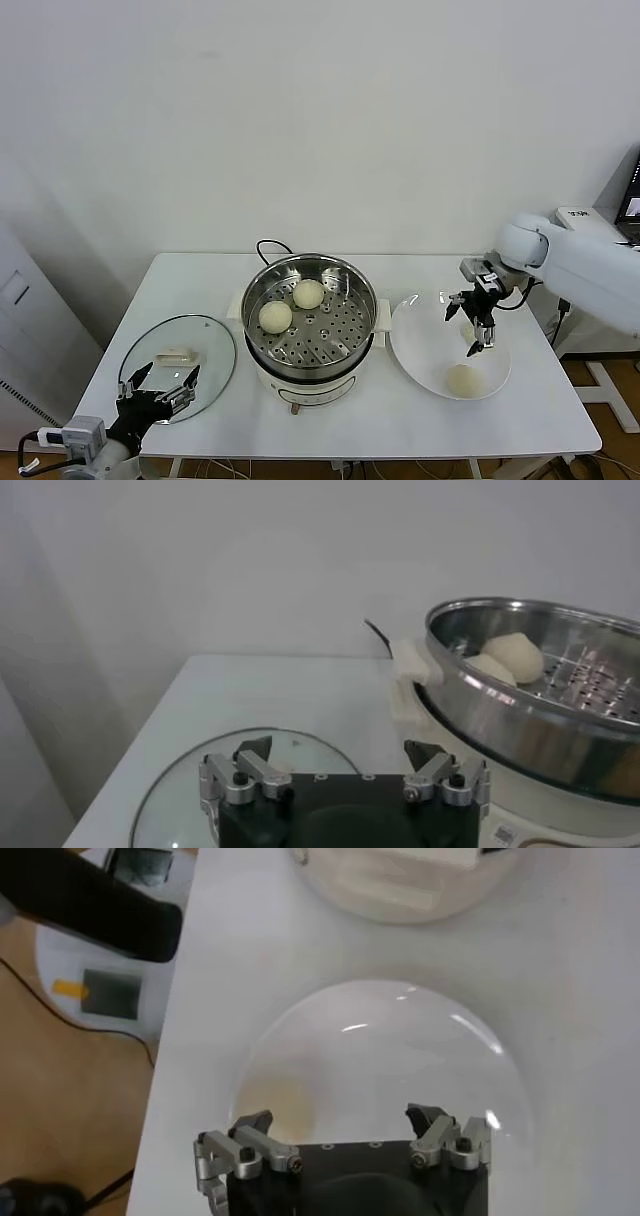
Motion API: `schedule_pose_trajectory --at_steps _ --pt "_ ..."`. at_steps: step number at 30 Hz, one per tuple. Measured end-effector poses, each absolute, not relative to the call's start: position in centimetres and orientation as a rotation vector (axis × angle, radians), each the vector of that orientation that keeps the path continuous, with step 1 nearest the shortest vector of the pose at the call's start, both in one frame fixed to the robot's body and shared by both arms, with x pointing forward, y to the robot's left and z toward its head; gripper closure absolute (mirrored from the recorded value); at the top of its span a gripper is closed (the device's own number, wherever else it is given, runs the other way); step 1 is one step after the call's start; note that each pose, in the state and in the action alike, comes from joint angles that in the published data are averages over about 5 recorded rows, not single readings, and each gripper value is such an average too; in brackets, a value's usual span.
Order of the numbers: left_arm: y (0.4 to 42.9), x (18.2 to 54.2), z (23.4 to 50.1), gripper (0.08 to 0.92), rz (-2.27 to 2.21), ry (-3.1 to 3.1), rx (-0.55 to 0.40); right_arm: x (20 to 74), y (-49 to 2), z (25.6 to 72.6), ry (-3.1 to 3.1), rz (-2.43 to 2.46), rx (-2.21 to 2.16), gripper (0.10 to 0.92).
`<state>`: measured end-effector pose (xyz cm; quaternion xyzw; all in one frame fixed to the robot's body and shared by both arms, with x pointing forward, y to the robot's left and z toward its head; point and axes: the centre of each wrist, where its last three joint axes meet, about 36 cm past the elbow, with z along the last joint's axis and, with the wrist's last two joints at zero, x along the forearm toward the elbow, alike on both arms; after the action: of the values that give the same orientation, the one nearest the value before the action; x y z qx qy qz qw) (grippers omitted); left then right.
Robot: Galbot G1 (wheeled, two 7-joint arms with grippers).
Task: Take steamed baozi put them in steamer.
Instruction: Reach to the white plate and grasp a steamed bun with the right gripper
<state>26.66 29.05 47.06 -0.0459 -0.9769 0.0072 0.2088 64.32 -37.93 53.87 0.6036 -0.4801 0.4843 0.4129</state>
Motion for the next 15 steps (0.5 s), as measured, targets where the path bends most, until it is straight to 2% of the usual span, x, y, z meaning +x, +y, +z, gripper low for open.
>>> schedule_pose_trajectory --at_steps 15 --pt "28.9 26.7 47.1 0.177 0.020 -2.715 -0.135 63.4 -38.1 48.7 -1.143 1.189 1.542 0.200"
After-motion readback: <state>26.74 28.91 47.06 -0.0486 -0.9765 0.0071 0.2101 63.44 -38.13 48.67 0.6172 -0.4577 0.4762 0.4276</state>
